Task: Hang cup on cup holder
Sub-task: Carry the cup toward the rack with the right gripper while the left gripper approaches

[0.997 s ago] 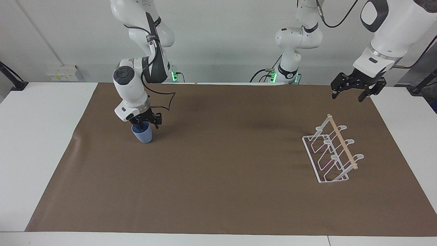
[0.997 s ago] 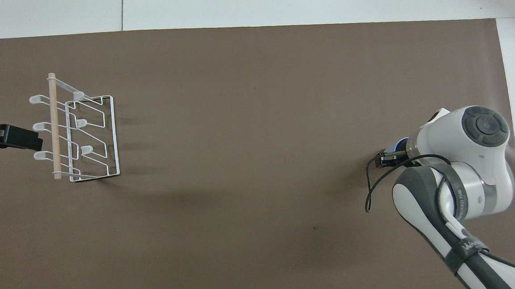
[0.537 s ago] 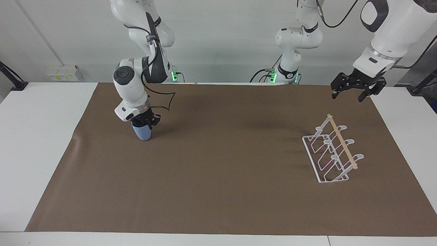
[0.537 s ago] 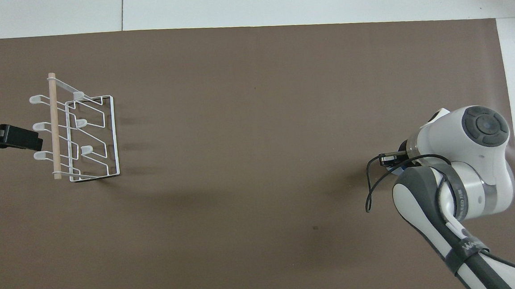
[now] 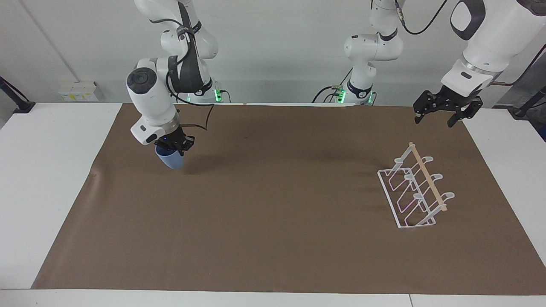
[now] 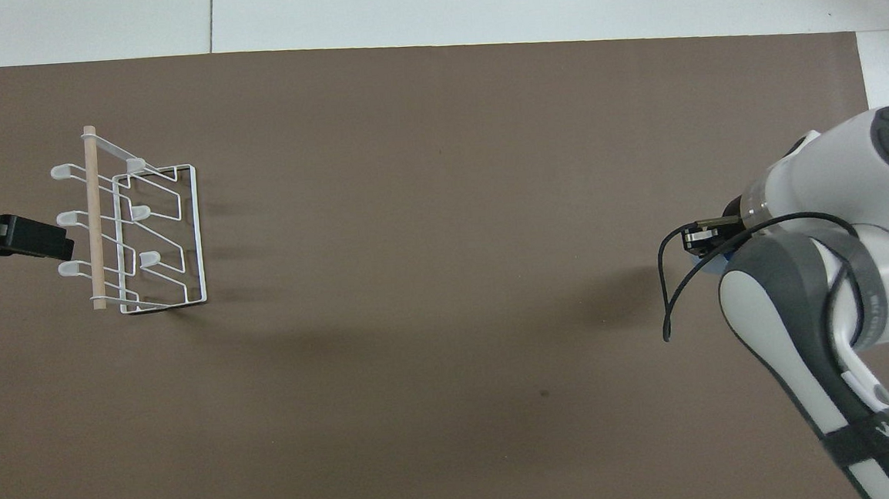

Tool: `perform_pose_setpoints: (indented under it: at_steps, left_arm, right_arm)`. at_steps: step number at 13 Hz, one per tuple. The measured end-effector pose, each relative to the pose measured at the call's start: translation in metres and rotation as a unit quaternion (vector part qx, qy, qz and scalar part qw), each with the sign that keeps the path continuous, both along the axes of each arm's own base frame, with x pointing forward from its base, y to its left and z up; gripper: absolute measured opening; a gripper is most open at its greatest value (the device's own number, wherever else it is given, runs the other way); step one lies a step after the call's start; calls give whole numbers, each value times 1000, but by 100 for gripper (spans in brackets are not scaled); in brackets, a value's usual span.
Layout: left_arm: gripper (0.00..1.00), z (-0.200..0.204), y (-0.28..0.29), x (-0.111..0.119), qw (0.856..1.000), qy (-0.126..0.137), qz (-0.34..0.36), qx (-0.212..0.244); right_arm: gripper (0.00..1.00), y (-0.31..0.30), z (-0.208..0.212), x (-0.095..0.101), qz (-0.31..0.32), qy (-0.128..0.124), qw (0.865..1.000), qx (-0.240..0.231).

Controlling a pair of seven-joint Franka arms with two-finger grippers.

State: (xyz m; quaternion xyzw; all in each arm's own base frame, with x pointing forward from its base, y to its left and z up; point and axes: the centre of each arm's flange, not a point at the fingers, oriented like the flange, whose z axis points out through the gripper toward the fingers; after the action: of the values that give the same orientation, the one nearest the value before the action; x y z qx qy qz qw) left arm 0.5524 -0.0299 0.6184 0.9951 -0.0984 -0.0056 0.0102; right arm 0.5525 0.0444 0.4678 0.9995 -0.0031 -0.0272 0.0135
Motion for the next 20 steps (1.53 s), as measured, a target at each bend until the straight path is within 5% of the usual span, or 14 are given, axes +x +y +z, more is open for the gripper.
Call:
perform_pose_setpoints:
  at_steps: [4,8,12,16,20]
  left_arm:
    - [100,0,0,0,1000,0,0,0]
    - [100,-3,25,-3,1000,18,22,1]
    - [100,-7,54,-13,998,50,48,0]
    - [100,-2,10,-21,998,62,3,1]
    - [100,-2,-28,-23,997,59,-46,-16]
  right_arm:
    - [5,9,72,6,3,-18,1000,5]
    - [5,31,105,-3,-13,6,993,116]
    - [5,70,139,-13,5,19,955,296]
    - [5,135,156,-15,-24,3,926,376]
    - [5,195,159,-18,-124,28,890,437]
